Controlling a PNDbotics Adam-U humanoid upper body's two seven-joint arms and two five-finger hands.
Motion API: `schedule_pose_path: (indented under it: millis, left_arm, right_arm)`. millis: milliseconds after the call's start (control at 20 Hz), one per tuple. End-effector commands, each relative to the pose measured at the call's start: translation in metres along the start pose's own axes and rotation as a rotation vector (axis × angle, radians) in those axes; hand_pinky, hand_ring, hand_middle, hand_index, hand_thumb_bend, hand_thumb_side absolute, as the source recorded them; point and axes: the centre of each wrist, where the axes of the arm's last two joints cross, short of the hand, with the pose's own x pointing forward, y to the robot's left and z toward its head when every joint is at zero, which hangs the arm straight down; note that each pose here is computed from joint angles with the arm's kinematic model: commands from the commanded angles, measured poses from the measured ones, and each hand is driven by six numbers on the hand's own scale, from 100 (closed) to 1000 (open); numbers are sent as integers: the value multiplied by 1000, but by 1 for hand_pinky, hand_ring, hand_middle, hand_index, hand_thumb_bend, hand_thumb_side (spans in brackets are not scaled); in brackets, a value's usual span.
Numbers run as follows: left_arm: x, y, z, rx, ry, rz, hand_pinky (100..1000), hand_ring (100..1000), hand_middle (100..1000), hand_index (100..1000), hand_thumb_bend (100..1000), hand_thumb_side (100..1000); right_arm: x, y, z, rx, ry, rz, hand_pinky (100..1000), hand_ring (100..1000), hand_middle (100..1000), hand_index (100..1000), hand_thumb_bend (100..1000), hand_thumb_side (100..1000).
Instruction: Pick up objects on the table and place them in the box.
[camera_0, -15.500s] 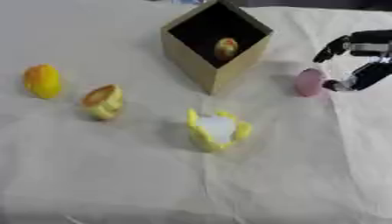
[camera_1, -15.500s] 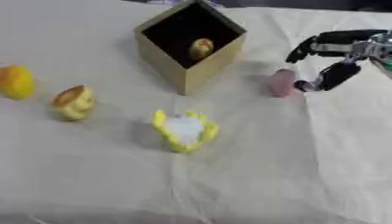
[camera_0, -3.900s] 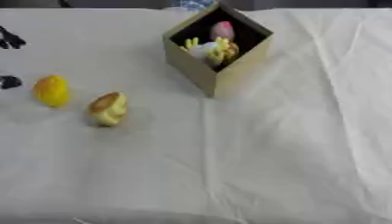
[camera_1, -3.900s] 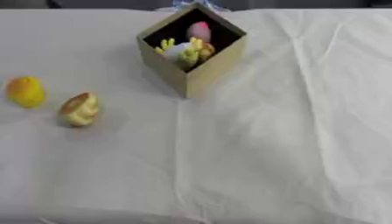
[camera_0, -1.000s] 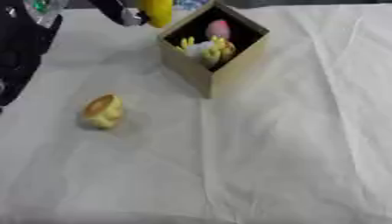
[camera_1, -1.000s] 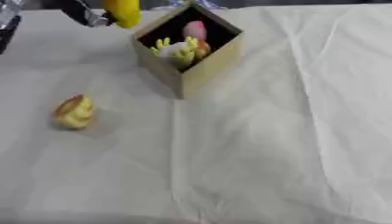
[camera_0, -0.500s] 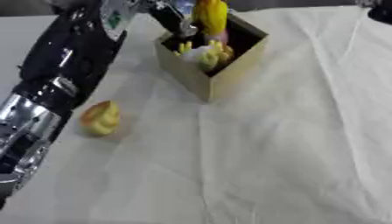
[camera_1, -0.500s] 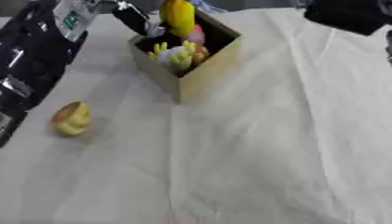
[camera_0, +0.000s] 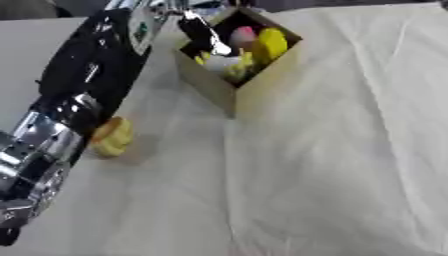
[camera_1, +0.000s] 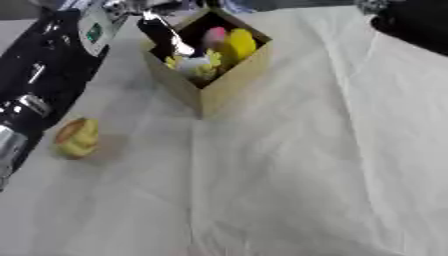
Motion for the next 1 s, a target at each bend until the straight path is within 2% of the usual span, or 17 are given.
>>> schedule_pose_path:
  millis: [50,250,550,700,850,1000]
  left_arm:
    - [-4,11,4,29,2,-34,848,817,813,920,418,595]
    - [-12,19,16,54,-22,-53,842,805,790,898,374,571]
    - [-30,27,56,74,-68,-152,831,778,757,877,356,551]
    - [-38,18,77,53,-78,-172,829,775,753,875,359,562]
    - [-42,1,97,14,-87,-183,831,773,752,875,363,608]
    - [-42,-17,117,-21,-79,-176,829,767,746,871,344,613]
  right_arm:
    - [6,-8,1,-4,-18,8,887,720,696,804,100,582]
    - [1,-8,7,-4,9,9,887,718,694,803,100,582]
    - [-8,-14,21,-17,71,41,887,718,694,802,100,583]
    - [-11,-16,26,-28,91,54,887,718,694,802,100,585]
    - [-13,-16,29,-33,104,59,887,718,694,803,100,587]
    - [-13,-17,30,-36,110,62,887,717,694,802,100,590]
